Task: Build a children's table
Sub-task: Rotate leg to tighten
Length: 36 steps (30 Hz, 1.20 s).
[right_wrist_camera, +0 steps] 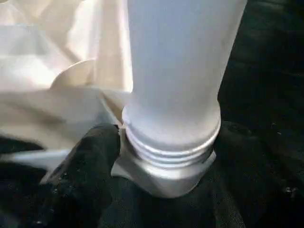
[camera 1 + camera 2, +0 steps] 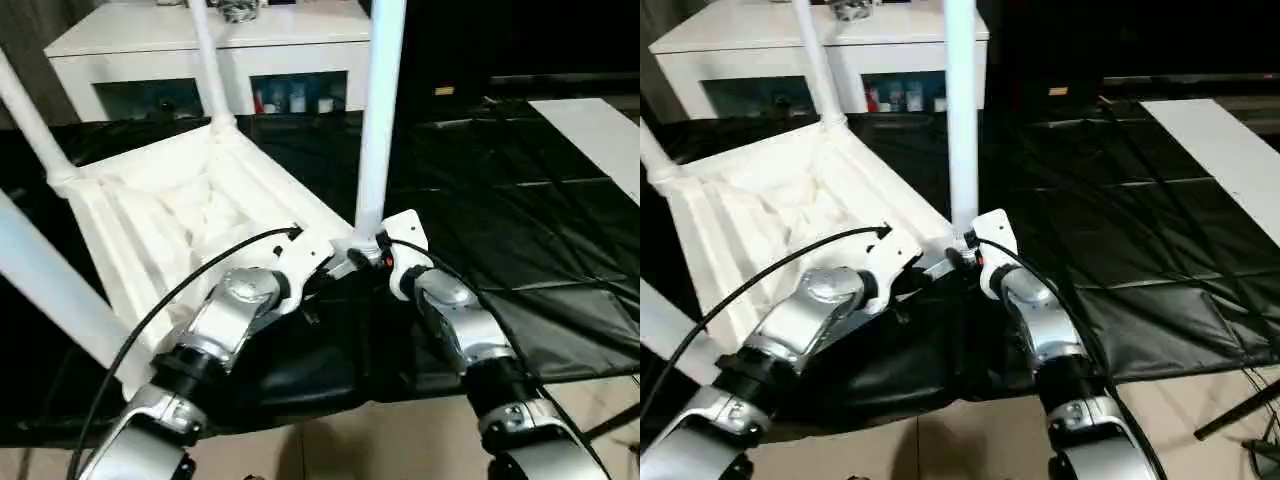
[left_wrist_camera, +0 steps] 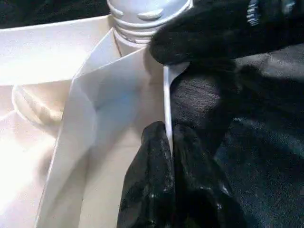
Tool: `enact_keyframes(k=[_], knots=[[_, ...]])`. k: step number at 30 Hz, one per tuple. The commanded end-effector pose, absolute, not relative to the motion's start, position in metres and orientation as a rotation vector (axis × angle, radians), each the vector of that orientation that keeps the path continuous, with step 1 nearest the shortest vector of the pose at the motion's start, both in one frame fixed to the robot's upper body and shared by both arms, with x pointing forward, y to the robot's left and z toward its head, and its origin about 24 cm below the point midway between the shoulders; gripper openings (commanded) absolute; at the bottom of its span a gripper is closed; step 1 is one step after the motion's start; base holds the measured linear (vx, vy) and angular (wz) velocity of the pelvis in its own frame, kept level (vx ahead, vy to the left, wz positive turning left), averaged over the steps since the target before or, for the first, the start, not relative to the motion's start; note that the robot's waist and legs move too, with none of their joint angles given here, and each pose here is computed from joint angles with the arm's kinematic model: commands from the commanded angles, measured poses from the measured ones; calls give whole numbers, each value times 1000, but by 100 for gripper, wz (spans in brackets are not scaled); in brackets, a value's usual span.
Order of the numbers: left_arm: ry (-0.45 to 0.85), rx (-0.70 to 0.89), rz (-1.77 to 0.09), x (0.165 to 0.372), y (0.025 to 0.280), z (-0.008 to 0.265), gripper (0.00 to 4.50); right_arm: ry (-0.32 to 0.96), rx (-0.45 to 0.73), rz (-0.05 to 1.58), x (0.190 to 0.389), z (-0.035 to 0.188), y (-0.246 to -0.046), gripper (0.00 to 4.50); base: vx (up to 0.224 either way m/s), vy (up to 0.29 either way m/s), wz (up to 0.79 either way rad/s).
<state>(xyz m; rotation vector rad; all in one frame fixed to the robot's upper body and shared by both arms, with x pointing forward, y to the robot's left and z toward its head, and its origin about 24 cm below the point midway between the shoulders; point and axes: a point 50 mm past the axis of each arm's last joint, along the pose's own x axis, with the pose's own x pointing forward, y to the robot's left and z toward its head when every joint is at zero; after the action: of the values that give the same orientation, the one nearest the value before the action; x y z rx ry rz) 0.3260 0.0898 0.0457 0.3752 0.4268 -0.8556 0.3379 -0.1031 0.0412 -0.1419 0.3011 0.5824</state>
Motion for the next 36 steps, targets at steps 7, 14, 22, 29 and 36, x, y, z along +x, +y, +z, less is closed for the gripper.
enact_keyframes(k=[7,14,22,29,36], knots=[[432,340,-1163,295,94,41,0,311,-269,1113,306,49,-118,386,0,0,0],[419,295,-1432,269,104,52,0,325,-295,1189,303,61,-142,386,0,0,0],[421,320,-1414,272,112,54,0,365,-326,1261,300,60,-144,386,0,0,0],[423,323,-1403,273,115,54,0,374,-319,1296,298,60,-143,386,0,0,0],[428,322,-1400,272,117,53,0,367,-303,1282,301,62,-147,358,0,0,0]])
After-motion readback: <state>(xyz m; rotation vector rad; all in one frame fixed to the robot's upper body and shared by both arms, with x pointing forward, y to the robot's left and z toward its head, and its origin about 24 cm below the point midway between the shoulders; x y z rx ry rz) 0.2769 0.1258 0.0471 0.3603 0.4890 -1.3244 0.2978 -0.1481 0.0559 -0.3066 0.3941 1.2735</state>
